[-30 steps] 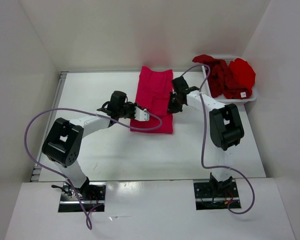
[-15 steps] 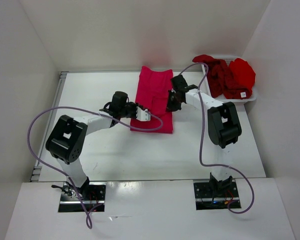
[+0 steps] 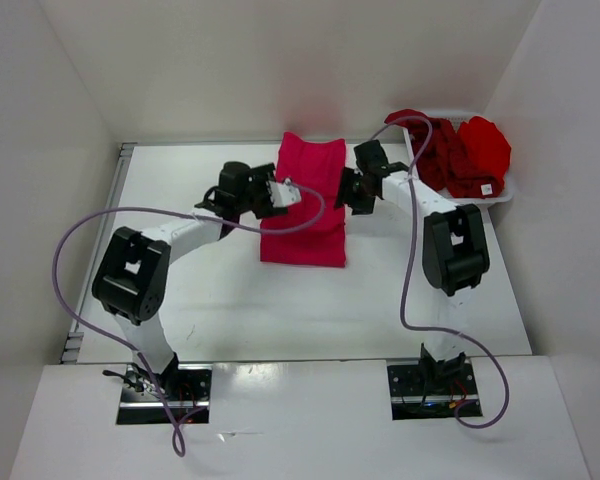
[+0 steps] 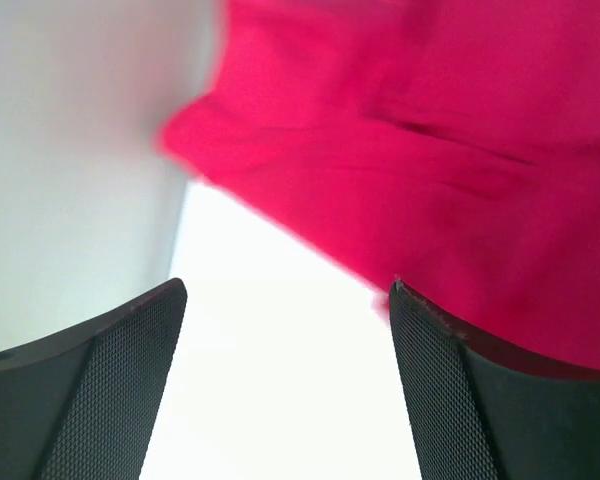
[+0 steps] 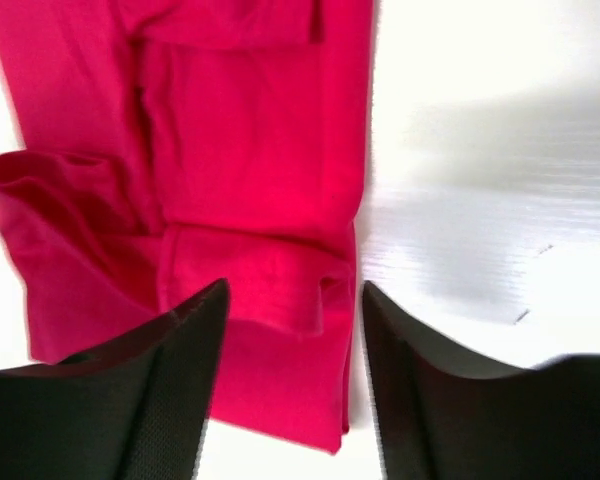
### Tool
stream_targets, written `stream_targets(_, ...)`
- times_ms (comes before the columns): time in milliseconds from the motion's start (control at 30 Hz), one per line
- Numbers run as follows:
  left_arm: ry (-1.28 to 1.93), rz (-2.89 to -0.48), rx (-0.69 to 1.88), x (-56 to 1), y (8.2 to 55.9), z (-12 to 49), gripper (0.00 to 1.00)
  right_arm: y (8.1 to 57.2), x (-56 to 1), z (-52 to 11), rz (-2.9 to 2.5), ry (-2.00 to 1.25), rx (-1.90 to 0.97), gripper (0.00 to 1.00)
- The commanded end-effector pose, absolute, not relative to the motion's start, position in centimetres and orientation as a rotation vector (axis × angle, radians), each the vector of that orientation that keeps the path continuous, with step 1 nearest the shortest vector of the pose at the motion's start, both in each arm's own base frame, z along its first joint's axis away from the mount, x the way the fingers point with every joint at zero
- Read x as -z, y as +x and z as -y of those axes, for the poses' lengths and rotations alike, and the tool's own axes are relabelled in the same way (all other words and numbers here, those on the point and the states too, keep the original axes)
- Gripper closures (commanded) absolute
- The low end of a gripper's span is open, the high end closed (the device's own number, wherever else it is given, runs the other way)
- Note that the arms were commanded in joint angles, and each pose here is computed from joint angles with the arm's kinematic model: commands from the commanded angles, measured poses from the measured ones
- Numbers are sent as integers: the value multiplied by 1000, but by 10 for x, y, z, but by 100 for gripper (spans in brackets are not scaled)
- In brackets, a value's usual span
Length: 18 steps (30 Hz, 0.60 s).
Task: Fold and stack the t-shirts
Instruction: Fold the folded rectangular tshirt in 1/3 of the way
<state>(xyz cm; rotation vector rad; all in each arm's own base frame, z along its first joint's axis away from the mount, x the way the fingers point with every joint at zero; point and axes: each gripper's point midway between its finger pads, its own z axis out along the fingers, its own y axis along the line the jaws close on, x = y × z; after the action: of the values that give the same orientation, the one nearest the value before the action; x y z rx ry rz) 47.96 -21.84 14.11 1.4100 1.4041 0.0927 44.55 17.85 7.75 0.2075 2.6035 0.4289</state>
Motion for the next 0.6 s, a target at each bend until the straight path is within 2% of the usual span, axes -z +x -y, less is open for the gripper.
stream_targets(0, 1101, -1447, -78, -240, 494, 191, 11, 437, -127, -180, -2496, 128, -460, 41)
stream_targets(33, 1077, -1483, -75, -244, 492, 179, 11, 427, -128, -189, -2502, 98, -469, 51)
stream_targets(133, 1030, -1651, -16, -232, 465, 153, 11, 396, -120, -205, -2544, -25, -440, 66)
stream_targets(167, 1020, -1737, 7, -215, 448, 136, 11, 380, -118, -226, -2567, -101, -445, 74)
stream_targets(233, 962, -1822, 42, -204, 427, 121, 11, 360, -108, -247, -2596, -197, -437, 84)
stream_targets(267, 923, -1861, 46, -198, 421, 110, 11, 344, -98, -265, -2621, -272, -428, 87)
stream_targets(367, 828, -1936, 111, -185, 399, 96, 11, 338, -88, -281, -2634, -291, -414, 96)
stream_targets(567, 764, -1962, 149, -179, 386, 91, 11, 357, -68, -300, -2664, -281, -424, 99)
